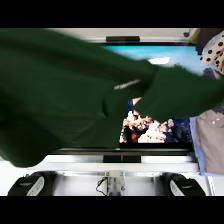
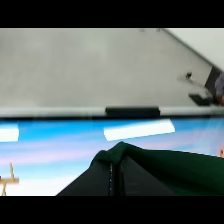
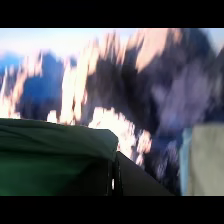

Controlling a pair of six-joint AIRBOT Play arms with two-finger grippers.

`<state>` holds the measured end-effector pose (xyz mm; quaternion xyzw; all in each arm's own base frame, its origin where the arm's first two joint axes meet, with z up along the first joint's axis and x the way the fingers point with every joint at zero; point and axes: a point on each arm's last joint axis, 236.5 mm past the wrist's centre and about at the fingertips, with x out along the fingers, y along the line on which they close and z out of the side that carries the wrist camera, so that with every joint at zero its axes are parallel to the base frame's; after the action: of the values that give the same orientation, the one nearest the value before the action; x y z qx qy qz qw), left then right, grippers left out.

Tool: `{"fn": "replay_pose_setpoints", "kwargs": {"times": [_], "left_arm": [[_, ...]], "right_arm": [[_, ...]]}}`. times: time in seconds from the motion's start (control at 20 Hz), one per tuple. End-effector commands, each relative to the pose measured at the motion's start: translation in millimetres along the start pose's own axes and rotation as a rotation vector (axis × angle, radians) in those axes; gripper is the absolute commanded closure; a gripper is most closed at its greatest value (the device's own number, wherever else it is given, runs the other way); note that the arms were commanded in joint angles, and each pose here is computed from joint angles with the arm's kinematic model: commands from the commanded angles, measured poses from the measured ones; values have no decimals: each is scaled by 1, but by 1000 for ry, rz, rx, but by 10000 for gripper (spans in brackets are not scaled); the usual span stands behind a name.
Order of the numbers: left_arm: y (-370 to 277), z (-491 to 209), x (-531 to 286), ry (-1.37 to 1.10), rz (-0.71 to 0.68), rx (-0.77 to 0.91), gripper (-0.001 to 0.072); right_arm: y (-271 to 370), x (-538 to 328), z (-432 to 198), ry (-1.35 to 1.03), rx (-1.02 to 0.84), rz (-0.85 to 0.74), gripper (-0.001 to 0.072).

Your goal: Fold the shirts.

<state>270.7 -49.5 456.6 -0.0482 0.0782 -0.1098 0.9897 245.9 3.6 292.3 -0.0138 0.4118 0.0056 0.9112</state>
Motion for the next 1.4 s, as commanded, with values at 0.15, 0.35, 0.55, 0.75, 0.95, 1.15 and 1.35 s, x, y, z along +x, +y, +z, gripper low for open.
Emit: {"fn": "replay_pose_setpoints", "kwargs": {"times": [0.15,0.35,0.55,0.75,0.95,1.15,1.35], "left_arm": [[15,-183,171,477,-148,-307,675],[6,-274,272,598,-169,-416,675],[-17,-371,313,799,-180,-627,504],[-15,-397,274,1039,-244,-695,20],[51,-408,168,1367,-79,-531,46],[25,-452,98,1385,-17,-559,43],[-52,-524,60,1333,-89,-857,40]], "right_arm": [[71,169,-54,299,134,268,653],[99,253,-36,297,279,361,653],[110,305,-58,407,348,382,653],[111,309,-70,454,315,385,653],[105,293,-95,552,211,374,652],[95,285,-114,633,152,341,652],[96,285,-114,631,153,346,652]]}}
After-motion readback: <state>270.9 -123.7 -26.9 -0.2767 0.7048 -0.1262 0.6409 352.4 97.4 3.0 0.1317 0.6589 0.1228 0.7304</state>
